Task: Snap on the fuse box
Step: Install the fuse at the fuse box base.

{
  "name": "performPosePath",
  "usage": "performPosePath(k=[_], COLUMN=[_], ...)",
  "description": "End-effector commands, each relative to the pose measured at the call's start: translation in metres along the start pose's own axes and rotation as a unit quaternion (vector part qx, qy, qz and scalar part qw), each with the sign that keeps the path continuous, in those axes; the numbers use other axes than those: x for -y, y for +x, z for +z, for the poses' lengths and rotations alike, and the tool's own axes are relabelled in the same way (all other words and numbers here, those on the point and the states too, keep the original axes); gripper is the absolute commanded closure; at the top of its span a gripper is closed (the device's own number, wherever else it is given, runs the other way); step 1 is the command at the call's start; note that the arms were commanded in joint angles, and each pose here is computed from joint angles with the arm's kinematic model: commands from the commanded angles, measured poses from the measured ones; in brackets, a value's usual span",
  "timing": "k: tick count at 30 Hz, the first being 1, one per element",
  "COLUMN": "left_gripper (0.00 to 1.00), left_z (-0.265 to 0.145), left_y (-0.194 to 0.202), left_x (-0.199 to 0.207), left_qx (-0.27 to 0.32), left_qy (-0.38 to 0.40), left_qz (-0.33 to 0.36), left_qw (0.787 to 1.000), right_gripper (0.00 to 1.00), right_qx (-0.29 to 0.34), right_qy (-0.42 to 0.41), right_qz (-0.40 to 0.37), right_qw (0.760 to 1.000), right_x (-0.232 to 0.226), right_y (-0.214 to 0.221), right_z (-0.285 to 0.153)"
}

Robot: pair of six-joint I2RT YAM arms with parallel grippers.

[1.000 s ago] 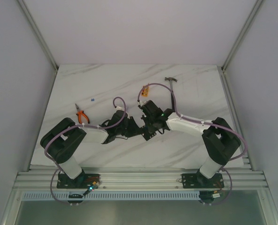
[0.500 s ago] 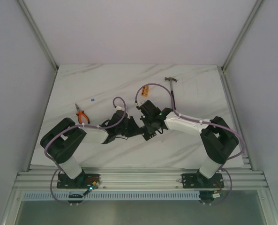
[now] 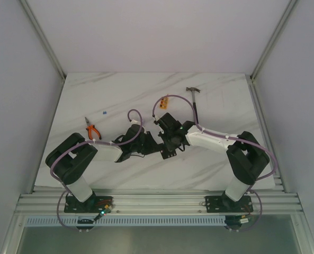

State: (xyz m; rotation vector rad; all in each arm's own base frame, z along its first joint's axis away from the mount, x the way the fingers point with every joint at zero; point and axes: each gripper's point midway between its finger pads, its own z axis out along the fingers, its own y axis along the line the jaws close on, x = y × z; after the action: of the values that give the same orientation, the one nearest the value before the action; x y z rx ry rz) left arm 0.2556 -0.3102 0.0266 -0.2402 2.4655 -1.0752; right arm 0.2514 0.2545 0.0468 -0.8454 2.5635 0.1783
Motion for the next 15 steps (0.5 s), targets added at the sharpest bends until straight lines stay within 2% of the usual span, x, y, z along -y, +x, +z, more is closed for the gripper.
performPosePath(k=[1,15], left_gripper=[0.73,0.73], left_z=[-0.0014,-0.0021], left_y=[-0.0007,0.0013], left_x=[0.0004,0.0037], left_qx=[0.001,-0.001], left_qy=[-0.007,0.004], left_qz=[0.004,-0.004], left_qw=[1.000,1.000], right_gripper=[0.84,0.85], right_qx=[-0.025,-0.019], right_qy=[-0.022,-0.033], right_qz=[-0.003,0.024], right_qw=[0.999,0.999], right_x=[-0.0103,-0.0181], right_y=[0.0079,0.0016], right_z=[-0.0043,0.0010])
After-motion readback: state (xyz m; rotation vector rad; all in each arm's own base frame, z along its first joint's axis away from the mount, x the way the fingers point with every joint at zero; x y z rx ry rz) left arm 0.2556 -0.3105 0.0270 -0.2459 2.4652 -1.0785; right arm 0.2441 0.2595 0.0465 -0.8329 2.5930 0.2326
